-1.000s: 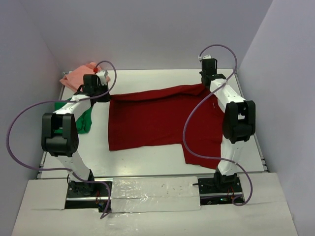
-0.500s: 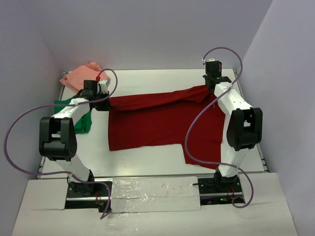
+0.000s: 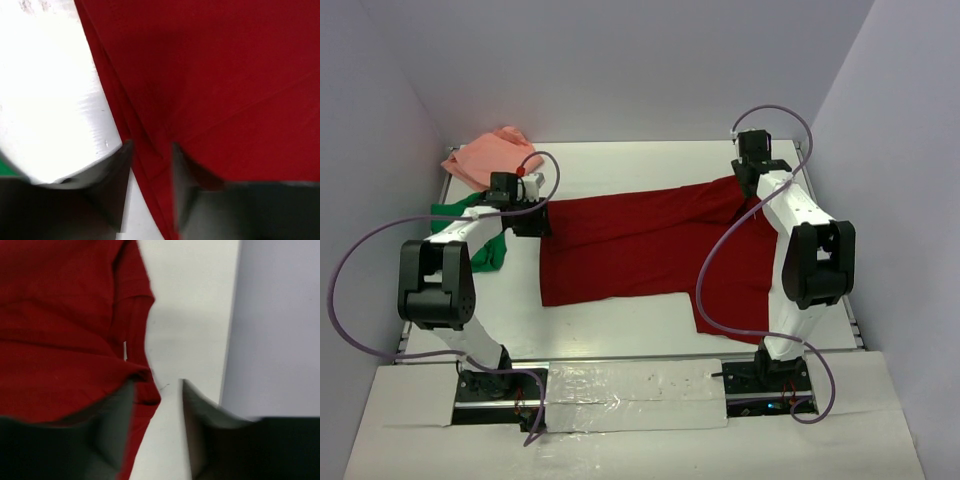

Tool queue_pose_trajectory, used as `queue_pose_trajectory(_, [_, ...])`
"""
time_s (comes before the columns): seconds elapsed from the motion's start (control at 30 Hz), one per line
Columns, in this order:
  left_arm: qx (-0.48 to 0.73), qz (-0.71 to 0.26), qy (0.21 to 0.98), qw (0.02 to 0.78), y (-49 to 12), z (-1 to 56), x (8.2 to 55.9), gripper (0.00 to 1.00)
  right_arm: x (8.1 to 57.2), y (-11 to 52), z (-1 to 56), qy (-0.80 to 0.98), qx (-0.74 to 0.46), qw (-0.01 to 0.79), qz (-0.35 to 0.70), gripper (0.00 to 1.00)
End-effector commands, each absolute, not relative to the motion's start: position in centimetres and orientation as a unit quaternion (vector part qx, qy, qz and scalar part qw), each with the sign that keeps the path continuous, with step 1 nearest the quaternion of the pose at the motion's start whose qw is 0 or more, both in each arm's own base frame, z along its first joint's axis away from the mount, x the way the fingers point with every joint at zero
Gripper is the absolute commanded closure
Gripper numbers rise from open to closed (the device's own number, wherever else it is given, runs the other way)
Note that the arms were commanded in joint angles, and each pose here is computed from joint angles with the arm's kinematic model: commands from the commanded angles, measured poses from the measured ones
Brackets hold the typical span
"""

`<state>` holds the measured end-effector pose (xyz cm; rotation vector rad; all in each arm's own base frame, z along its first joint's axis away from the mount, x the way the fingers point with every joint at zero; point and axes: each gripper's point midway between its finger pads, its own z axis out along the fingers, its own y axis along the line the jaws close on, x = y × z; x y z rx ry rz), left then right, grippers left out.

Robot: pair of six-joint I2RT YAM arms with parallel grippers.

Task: Fold and stack the t-shirts
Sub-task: Fold the flattened tshirt in 1/3 of the way

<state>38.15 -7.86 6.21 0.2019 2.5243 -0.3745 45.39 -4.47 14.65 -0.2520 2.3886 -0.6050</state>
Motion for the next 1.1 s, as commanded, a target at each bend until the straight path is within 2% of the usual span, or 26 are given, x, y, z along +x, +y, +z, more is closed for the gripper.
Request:
queue_pose_trajectory(0.0, [0.073, -0.143, 0.946, 0.281, -7.6, 5.4, 38.4, 0.50, 44.4, -4.1, 16.3, 0.913, -0.096, 0.338, -0.207, 0.42])
queue_pose_trajectory(0.07, [0.072, -0.141, 0.945, 0.286, -7.5, 5.5, 38.7, 0.45, 44.2, -3.8, 16.4, 0.914, -0.097, 0.341, -0.197, 0.30])
queue_pose_trajectory(0.17, [0.073, -0.141, 0.943, 0.294, -7.5, 6.3, 39.1, 0.43, 43.8, -3.6, 16.7, 0.914, -0.098, 0.345, -0.190, 0.27])
queue_pose_trajectory(0.47, [0.087, -0.169, 0.925, 0.330, -8.6, 10.3, 40.9, 0.43, 41.4, -0.8, 17.7, 0.922, -0.110, 0.353, -0.117, 0.26])
queue_pose_trajectory(0.67, [0.083, -0.194, 0.930, 0.302, -9.7, 8.2, 40.9, 0.45, 39.9, 1.9, 16.1, 0.928, -0.142, 0.339, -0.068, 0.26])
queue_pose_trajectory(1.07, [0.102, -0.208, 0.940, 0.250, -10.5, 5.8, 38.3, 0.56, 39.5, 1.4, 17.4, 0.929, -0.127, 0.338, -0.083, 0.26])
